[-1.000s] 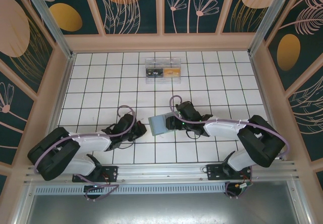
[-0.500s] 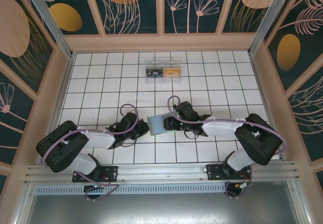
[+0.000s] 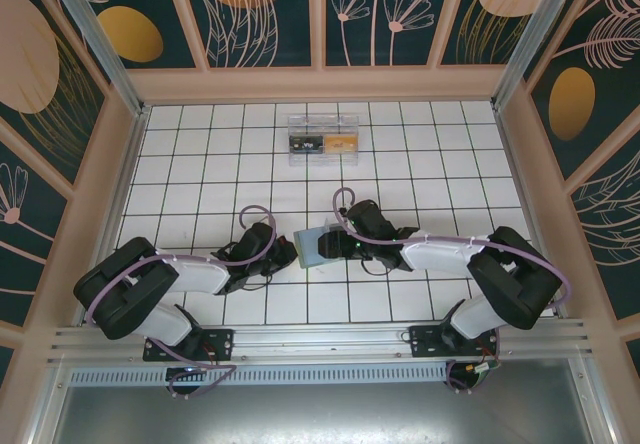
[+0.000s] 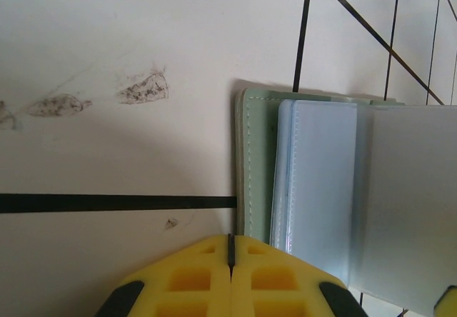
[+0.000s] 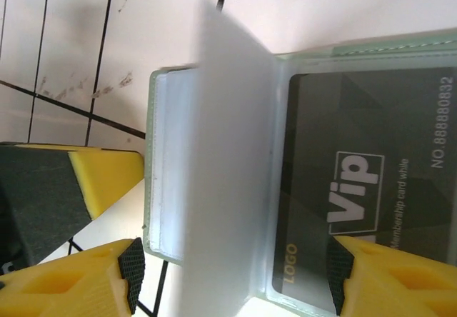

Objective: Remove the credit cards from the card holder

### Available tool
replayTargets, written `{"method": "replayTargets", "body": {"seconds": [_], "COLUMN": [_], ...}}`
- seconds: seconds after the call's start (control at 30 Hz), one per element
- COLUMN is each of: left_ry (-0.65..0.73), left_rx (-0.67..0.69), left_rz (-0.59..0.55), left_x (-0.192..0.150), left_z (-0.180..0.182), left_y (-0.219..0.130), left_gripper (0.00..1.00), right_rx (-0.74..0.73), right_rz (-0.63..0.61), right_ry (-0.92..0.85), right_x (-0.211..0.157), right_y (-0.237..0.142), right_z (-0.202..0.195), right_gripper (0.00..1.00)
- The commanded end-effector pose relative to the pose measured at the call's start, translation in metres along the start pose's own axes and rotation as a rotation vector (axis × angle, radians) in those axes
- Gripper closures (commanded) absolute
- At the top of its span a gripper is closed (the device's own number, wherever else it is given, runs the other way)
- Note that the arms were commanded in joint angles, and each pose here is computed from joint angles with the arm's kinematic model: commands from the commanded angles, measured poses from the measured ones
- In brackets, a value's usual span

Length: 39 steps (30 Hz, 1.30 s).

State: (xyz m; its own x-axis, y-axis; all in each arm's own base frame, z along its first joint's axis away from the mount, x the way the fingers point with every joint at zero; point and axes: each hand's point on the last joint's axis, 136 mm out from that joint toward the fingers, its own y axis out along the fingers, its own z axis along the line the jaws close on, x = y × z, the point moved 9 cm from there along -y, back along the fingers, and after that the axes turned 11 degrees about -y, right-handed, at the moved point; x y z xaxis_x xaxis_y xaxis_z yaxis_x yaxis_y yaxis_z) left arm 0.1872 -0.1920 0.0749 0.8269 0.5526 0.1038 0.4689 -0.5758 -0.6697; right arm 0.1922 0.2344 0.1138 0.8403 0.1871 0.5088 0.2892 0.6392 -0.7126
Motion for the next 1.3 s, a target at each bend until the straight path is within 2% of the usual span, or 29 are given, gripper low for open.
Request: {"method": "replayTargets", "body": {"seconds": [0.0,0.13,0.27,0.5,0.7,0.83,0.97,1.03,1.1,1.27], "left_ry": [-0.004,0.016,0.059,0.077,0.097,0.114,0.101,0.088,0.082,0.081], "left_rx": [0.047,0.068,0.112,0.08,-0.031,-0.082,-0.127,-0.136,-0.147,-0.142], "left_rz": [0.033,-0.034,-0.163,-0.272,-0.211,-0.139,-0.069,-0.041,-0.007,0.033], "left_x": [-0.006,-0.001,0.01,0.018,0.015,0.012,0.009,0.007,0.004,-0.001], "left_z": [0.005,0.002,-0.002,-0.011,-0.03,-0.047,-0.059,-0.062,-0.065,-0.07], "left_y": [0.0,-0.014,-0.038,-0.07,-0.069,-0.058,-0.041,-0.033,-0.023,-0.008], "left_gripper": [0.98,0.97,0.95,0.89,0.76,0.74,0.75,0.75,0.76,0.76], "right_rx": [0.087,0.139,0.218,0.297,0.148,0.004,-0.126,-0.164,-0.196,-0.227], "right_rz": [-0.059,-0.069,-0.062,-0.05,-0.058,-0.07,-0.079,-0.078,-0.074,-0.041], "right_ry": [-0.006,0.005,0.014,-0.016,-0.033,-0.056,-0.055,-0.045,-0.037,-0.019], "right_x": [0.015,0.02,0.025,0.032,0.029,0.022,0.015,0.012,0.009,0.002], "right_y": [-0.007,-0.006,0.002,0.01,0.005,-0.006,-0.019,-0.023,-0.026,-0.022], "right_z": [0.017,0.023,0.032,0.049,0.036,0.021,0.0,-0.011,-0.02,-0.036], "right_gripper": [0.3,0.29,0.29,0.29,0.31,0.35,0.47,0.61,0.69,0.97]}}
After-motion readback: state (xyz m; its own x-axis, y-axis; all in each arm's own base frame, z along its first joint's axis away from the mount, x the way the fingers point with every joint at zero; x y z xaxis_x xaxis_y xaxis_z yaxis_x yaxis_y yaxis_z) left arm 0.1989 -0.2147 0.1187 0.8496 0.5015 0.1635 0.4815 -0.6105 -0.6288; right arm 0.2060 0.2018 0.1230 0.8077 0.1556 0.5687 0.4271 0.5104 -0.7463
